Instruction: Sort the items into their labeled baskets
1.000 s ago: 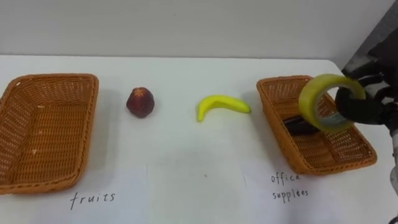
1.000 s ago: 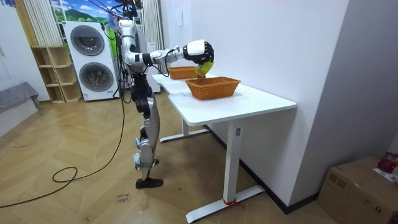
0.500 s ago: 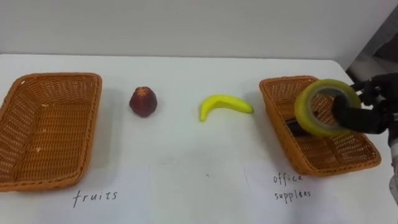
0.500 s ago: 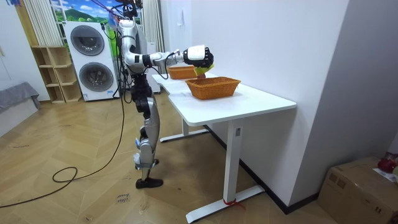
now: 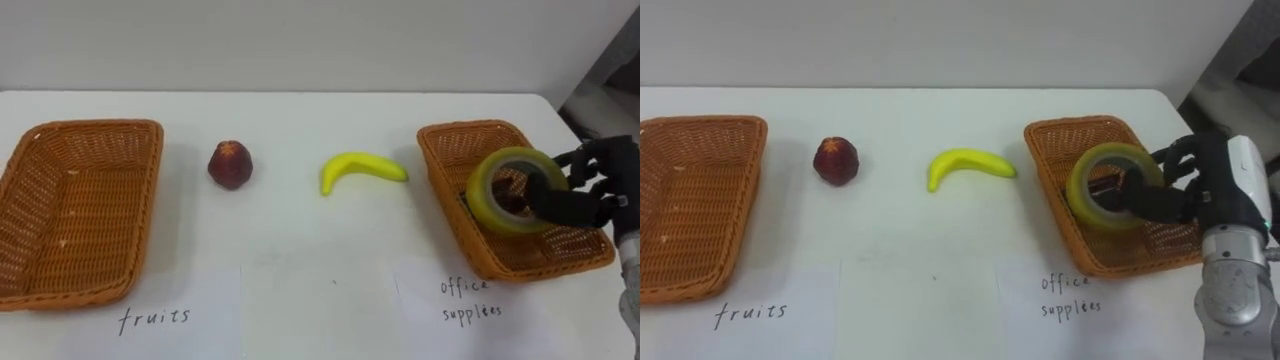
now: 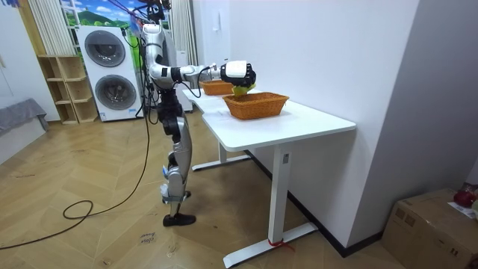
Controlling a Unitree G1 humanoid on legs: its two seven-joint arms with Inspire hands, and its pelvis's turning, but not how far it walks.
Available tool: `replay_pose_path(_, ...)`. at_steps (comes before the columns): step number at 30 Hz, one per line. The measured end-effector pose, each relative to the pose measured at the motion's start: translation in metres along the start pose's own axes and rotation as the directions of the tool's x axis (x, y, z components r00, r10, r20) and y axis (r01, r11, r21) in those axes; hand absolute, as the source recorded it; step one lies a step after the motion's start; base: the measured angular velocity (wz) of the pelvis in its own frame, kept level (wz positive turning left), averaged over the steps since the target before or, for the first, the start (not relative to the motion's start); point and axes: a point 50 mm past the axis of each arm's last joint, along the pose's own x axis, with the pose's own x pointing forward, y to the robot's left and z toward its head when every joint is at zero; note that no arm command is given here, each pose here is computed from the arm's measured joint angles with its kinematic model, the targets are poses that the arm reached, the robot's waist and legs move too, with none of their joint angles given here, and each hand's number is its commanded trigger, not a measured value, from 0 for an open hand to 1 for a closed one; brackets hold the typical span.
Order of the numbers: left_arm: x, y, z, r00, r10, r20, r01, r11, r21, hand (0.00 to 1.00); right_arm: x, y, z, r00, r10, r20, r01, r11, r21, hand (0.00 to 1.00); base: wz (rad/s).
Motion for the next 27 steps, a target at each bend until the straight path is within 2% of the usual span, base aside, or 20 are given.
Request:
replay_pose_path(1, -0.0001, 0.0, -0.0005, 1.0, 0.0, -0.002, 0.0, 1.0, -0.002, 0.0, 0.0, 0.0009, 0.0003, 1.0, 0.007, 0.001, -0.007, 1.0, 0.0, 0.93, 0.0)
replay_pose_path(2, -0.0001, 0.0, -0.0005, 1.0, 0.0, -0.002, 0.0, 1.0, -0.006, 0.0, -0.0001, 0.0017, 0.0005, 1.0, 0.016, 0.002, -0.016, 1.0, 0.0, 0.74, 0.0)
replay_pose_path(4, -0.0001, 0.0, -0.0007, 1.0, 0.0, -0.004, 0.0, 1.0, -0.013, 0.0, -0.0001, 0.0019, 0.0005, 1.0, 0.018, 0.002, -0.018, 1.0, 0.0, 0.66, 0.0)
replay_pose_path(6, -0.0002, 0.0001, -0.0017, 1.0, 0.0, -0.008, 0.0, 1.0, -0.019, 0.0, -0.0001, 0.0019, 0.0005, 1.0, 0.018, 0.002, -0.018, 1.0, 0.0, 0.49, 0.0)
replay_pose_path(7, -0.0002, 0.0001, -0.0018, 1.0, 0.0, -0.008, 0.0, 1.0, -0.02, 0.0, -0.0001, 0.002, 0.0005, 1.0, 0.018, 0.002, -0.018, 1.0, -0.002, 0.33, 0.0)
replay_pose_path(8, -0.0002, 0.0001, -0.0017, 1.0, 0.0, -0.009, -0.001, 1.0, -0.02, 0.0, -0.0001, 0.0019, 0.0005, 1.0, 0.018, 0.002, -0.018, 1.0, 0.003, 0.22, 0.0)
replay_pose_path(9, -0.0002, 0.0, -0.0019, 1.0, 0.0, -0.009, -0.001, 1.0, -0.02, 0.0, 0.0, 0.0019, 0.0005, 1.0, 0.018, 0.002, -0.018, 1.0, 0.002, 0.0, 0.0)
replay_pose_path(27, -0.0005, 0.0009, -0.0056, 0.999, 0.016, -0.029, -0.017, 1.0, -0.013, 0.0, -0.0006, 0.0097, 0.0024, 0.996, 0.085, 0.008, -0.085, 0.996, -0.003, 0.0, 0.0)
